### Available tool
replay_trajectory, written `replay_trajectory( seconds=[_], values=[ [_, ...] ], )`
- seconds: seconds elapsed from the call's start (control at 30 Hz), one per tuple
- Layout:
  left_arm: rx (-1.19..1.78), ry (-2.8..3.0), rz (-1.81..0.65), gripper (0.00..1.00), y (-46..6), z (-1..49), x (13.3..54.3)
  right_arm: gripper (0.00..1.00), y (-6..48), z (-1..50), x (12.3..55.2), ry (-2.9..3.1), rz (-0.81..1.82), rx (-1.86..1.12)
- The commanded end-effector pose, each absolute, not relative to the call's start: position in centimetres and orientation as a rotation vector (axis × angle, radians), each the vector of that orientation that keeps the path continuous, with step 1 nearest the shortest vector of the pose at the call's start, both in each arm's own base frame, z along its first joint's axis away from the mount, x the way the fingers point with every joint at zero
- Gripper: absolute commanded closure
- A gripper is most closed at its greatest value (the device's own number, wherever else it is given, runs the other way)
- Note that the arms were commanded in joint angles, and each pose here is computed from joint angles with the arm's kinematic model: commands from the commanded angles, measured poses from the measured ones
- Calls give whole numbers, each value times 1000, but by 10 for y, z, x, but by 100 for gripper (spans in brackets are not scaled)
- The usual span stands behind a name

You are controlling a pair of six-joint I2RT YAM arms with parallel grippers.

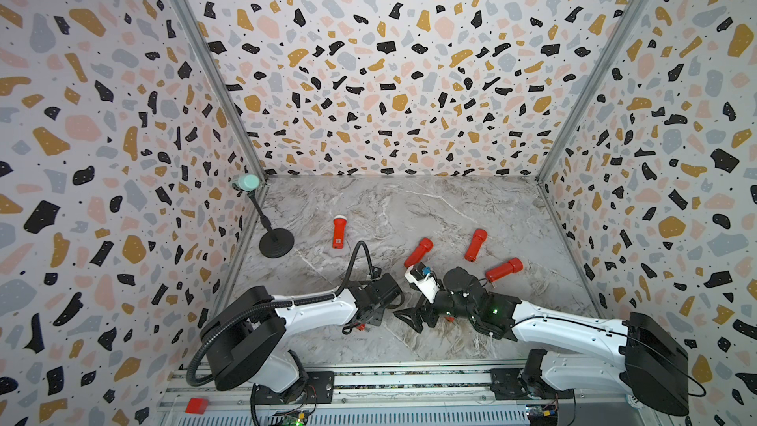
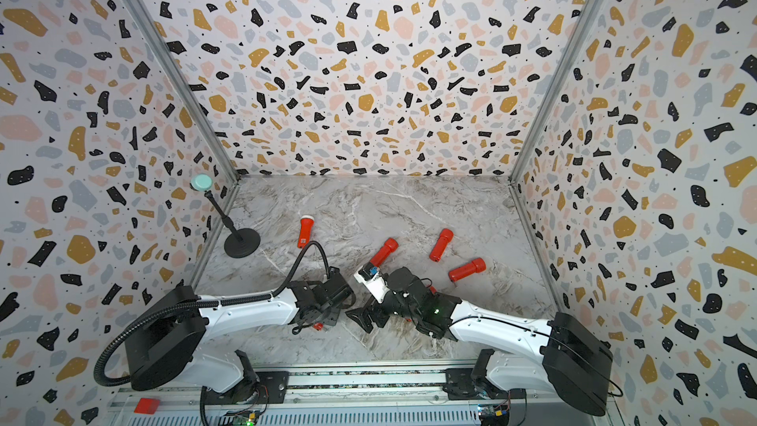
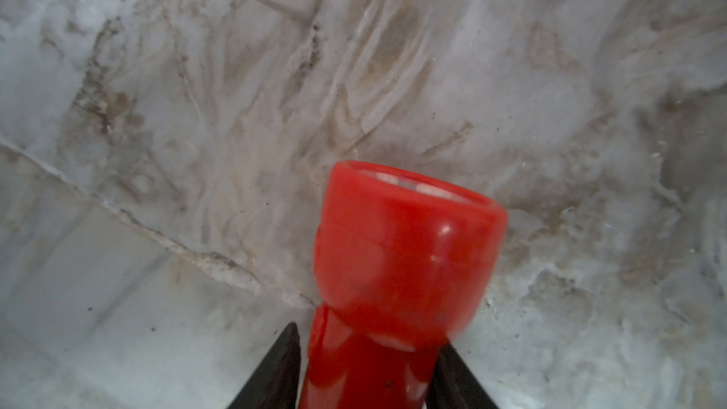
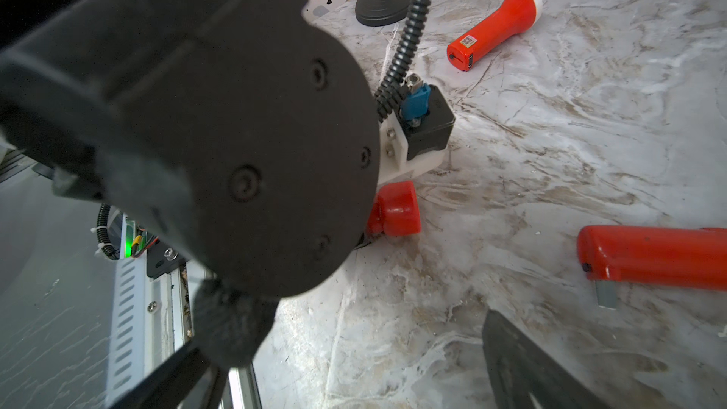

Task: Close the plug at the bottom of the flashlight
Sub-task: Pick up the flashlight from the center of the board.

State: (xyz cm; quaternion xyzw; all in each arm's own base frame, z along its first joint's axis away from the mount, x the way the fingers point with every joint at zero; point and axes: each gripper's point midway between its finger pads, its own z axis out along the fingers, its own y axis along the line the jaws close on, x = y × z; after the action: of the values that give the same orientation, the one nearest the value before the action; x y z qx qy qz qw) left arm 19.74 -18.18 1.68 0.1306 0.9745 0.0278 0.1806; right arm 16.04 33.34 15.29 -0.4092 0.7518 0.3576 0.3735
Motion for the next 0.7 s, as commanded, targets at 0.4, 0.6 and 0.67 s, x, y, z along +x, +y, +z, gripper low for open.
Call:
replay_trajectory(
  seconds=[0.4, 0.6, 0.67],
  values=[
    [425, 2801, 177, 76, -170, 6, 187, 1, 331, 159, 166, 1909, 892, -1008],
    [411, 2782, 168, 100, -174, 11, 192, 1, 329, 160, 169, 1908, 880, -989],
    [401, 2767, 146, 100, -178, 16, 195, 1, 328, 161, 170, 1907, 871, -975]
  ],
)
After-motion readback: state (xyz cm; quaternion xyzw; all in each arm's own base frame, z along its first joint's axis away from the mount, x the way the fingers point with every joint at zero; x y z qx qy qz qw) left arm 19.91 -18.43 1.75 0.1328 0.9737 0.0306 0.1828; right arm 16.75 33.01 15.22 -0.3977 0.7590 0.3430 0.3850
